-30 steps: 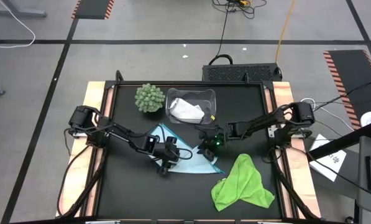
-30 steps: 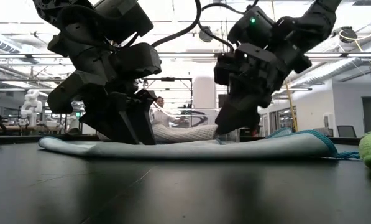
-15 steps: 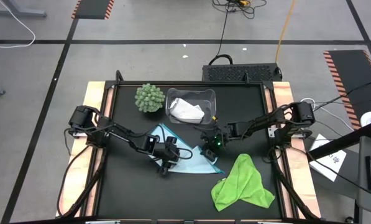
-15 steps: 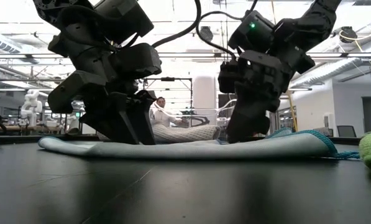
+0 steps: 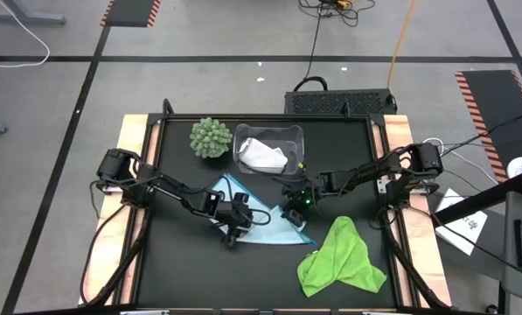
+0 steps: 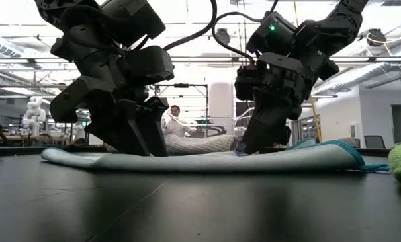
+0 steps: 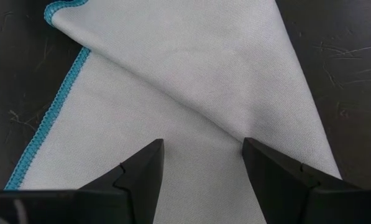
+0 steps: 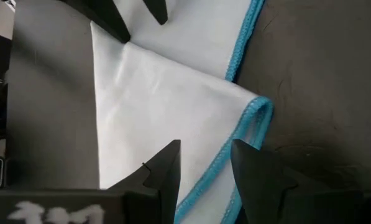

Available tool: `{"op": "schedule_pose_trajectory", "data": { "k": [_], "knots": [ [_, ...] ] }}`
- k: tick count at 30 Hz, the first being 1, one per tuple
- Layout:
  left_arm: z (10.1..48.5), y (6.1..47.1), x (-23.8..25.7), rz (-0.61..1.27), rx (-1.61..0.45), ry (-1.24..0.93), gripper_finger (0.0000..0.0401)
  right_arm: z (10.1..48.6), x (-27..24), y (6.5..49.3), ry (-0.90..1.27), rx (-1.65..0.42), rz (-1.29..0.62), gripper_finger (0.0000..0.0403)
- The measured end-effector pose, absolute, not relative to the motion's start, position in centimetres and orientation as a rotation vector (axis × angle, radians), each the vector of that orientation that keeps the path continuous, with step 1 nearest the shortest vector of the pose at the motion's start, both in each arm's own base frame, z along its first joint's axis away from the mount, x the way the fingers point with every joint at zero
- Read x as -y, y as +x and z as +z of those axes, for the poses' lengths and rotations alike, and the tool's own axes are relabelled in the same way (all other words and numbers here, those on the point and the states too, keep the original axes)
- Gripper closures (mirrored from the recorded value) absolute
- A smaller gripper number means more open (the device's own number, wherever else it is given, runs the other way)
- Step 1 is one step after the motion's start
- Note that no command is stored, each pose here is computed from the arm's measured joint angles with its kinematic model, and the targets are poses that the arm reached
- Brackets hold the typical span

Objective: Fold microfiber towels
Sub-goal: Fold the blue towel

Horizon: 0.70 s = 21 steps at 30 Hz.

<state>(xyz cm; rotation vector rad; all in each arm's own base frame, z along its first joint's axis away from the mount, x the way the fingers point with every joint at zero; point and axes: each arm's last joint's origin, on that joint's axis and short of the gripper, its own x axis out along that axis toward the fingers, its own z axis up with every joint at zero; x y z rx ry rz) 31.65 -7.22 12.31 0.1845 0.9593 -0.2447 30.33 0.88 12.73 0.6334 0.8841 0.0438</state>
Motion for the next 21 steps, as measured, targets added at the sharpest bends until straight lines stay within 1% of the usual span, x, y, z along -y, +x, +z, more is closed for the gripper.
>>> {"op": "schedule_pose_trajectory", "data": {
  "k": [8, 16, 21],
  "knots": [
    [12.3, 31.6, 7.2, -0.245, -0.959, 0.184, 0.0176, 12.5, -2.0, 30.0, 0.663, -0.935, 0.046, 0.0273],
    [12.3, 31.6, 7.2, -0.245, -0.958, 0.184, 0.0176, 12.7, -2.9, 30.2, 0.663, -0.915, 0.074, 0.0273],
    [12.3, 31.7, 7.2, -0.245, -0.955, 0.184, 0.0176, 12.4, -2.8, 29.9, 0.631, -0.943, 0.009, 0.0273]
  ]
}}
